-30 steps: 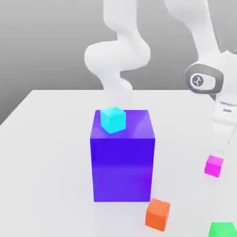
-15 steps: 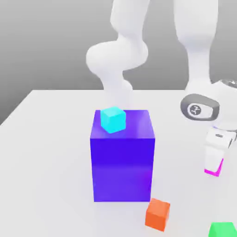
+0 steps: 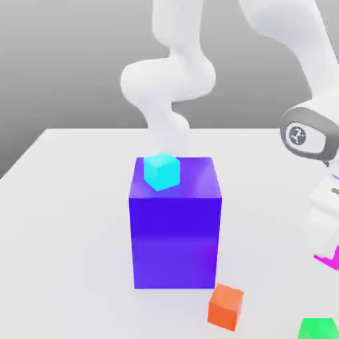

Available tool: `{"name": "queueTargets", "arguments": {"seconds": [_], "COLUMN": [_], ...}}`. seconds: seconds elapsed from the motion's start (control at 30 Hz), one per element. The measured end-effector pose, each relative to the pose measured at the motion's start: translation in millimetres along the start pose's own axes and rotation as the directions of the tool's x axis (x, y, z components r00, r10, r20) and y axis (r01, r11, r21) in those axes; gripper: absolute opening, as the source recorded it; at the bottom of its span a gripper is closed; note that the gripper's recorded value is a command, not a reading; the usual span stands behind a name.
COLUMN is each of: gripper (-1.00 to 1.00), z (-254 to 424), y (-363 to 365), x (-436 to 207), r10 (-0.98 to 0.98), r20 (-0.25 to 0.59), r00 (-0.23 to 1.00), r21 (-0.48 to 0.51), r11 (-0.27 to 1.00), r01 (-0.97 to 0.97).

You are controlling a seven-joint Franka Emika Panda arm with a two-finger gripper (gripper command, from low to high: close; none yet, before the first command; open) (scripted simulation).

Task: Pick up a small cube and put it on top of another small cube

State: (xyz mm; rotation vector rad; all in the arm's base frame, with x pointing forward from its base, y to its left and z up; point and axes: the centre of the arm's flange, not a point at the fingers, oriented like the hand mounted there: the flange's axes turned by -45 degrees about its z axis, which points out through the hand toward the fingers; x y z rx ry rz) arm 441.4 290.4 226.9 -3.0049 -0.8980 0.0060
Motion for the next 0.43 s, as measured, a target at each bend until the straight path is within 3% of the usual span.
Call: {"name": "queueTargets", "arguments": {"seconds": [0.13, 0.23, 0.27, 0.43], "gripper": [-1.0, -1.0, 1.0, 1.0], "z": [-10, 28, 40, 40], "y": [61, 72, 73, 73], "x": [34, 39, 39, 39], "r10": [0.133, 0.155, 0.157, 0.157], "r20": [-0.003, -0.003, -0.003, -0.003], "r00": [0.991, 0.988, 0.988, 0.988], "r21": [-0.003, -0.004, -0.004, -0.004], "r11": [0.991, 0.988, 0.988, 0.988], "r01": [-0.133, -0.155, -0.157, -0.157]}}
